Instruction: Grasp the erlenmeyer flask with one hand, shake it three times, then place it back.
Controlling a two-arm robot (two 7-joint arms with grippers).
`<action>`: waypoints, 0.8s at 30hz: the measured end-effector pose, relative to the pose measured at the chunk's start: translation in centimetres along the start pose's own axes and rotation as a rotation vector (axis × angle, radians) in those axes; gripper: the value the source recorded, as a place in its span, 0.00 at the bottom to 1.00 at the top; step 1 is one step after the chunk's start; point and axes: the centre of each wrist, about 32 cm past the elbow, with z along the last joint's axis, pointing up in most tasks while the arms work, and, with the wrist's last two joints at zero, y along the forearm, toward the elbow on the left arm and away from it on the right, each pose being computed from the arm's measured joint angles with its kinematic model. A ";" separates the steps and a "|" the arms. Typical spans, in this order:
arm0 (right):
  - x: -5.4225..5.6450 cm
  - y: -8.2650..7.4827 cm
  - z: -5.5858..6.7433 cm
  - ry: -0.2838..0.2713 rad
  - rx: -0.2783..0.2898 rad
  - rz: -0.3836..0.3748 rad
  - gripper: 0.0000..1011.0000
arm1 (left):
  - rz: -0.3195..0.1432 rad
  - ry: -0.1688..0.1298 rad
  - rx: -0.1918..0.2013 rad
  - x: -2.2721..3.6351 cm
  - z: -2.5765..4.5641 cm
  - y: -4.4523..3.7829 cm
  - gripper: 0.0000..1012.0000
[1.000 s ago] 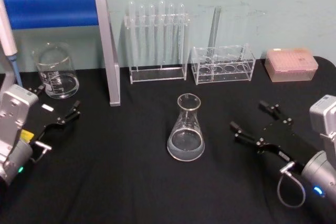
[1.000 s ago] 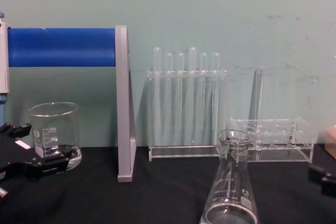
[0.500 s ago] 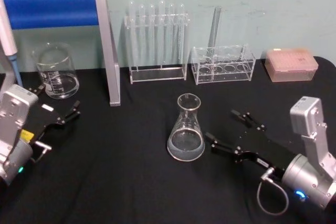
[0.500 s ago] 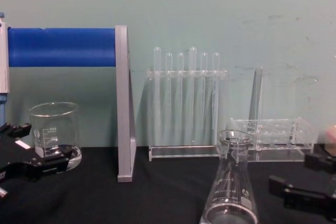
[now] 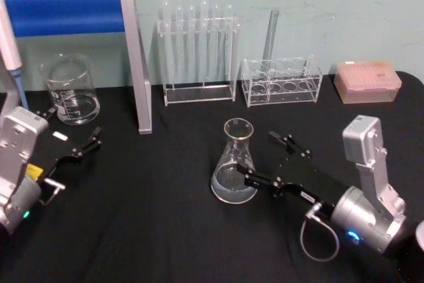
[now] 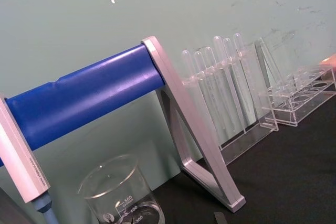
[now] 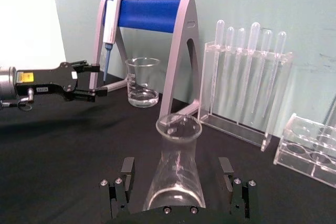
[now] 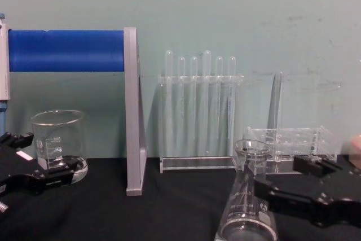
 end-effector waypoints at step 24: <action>0.3 4.8 -0.4 0.010 -0.015 -0.015 0.99 | 0.000 0.000 0.000 0.00 0.00 0.00 0.99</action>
